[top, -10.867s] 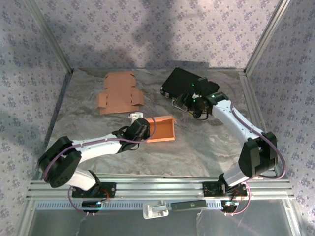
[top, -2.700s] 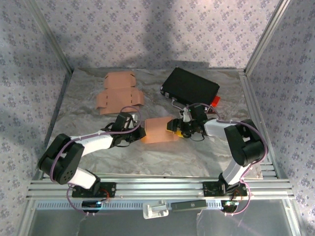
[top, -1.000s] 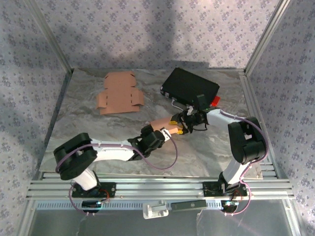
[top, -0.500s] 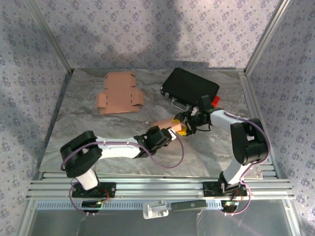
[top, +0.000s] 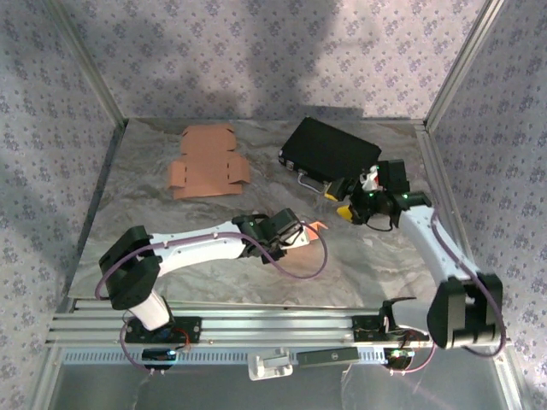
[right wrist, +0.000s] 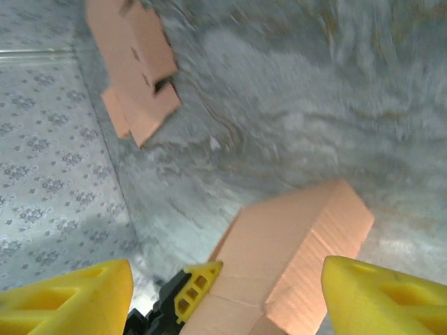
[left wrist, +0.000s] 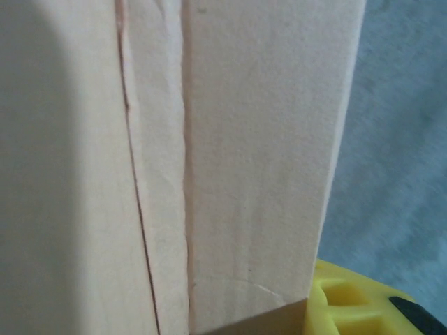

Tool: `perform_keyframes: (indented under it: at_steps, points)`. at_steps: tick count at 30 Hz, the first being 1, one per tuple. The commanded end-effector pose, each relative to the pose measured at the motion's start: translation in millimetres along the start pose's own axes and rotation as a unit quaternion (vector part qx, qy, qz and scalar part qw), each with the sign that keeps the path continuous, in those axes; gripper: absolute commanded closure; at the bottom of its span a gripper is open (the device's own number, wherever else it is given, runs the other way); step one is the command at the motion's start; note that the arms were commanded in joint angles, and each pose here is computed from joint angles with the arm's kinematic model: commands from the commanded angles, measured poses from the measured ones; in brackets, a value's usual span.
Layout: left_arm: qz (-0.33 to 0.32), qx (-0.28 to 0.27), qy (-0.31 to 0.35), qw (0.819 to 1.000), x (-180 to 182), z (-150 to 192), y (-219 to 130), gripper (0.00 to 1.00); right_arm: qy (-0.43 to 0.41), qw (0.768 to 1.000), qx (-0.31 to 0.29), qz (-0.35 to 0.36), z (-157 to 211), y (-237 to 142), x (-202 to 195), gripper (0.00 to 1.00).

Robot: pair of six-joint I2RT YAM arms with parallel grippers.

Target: Fold the paper box

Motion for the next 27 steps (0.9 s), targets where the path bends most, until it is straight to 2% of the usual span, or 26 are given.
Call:
perform_keyframes:
  at_steps: [1, 7, 11, 16, 22, 27]
  points:
    - [0.116, 0.086, 0.009, 0.989, -18, 27, -7, 0.69, -0.069, 0.995, -0.053, 0.051, 9, -8, -11, 0.3]
    - [0.138, 0.118, -0.002, 0.983, -10, 32, -3, 0.68, -0.15, 0.984, -0.073, 0.063, 41, -4, -23, 0.35]
    - [0.138, 0.13, -0.002, 0.982, -5, 35, 8, 0.67, -0.222, 0.968, -0.086, 0.079, 66, -2, -27, 0.29]
    - [0.136, 0.135, -0.001, 0.981, -2, 36, 19, 0.64, -0.269, 0.956, -0.096, 0.068, 91, 7, -34, 0.25]
    - [0.127, 0.12, -0.009, 0.985, 3, 32, 17, 0.61, -0.293, 0.948, -0.09, 0.085, 100, 24, -27, 0.25]
    - [0.123, 0.111, -0.01, 0.986, 7, 29, 14, 0.6, -0.277, 0.95, -0.09, 0.115, 96, 37, -25, 0.28]
Point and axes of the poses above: each hand's point on the last joint's axis, 136 mm out from that joint toward the fingers, its own y axis out along the fingers, its own x axis along the line the jaws close on, z = x × y, the point moved 9 cm from there along -y, back along the fingers, and after that the axes turned 3 degrees about y, right-handed, at the moved point
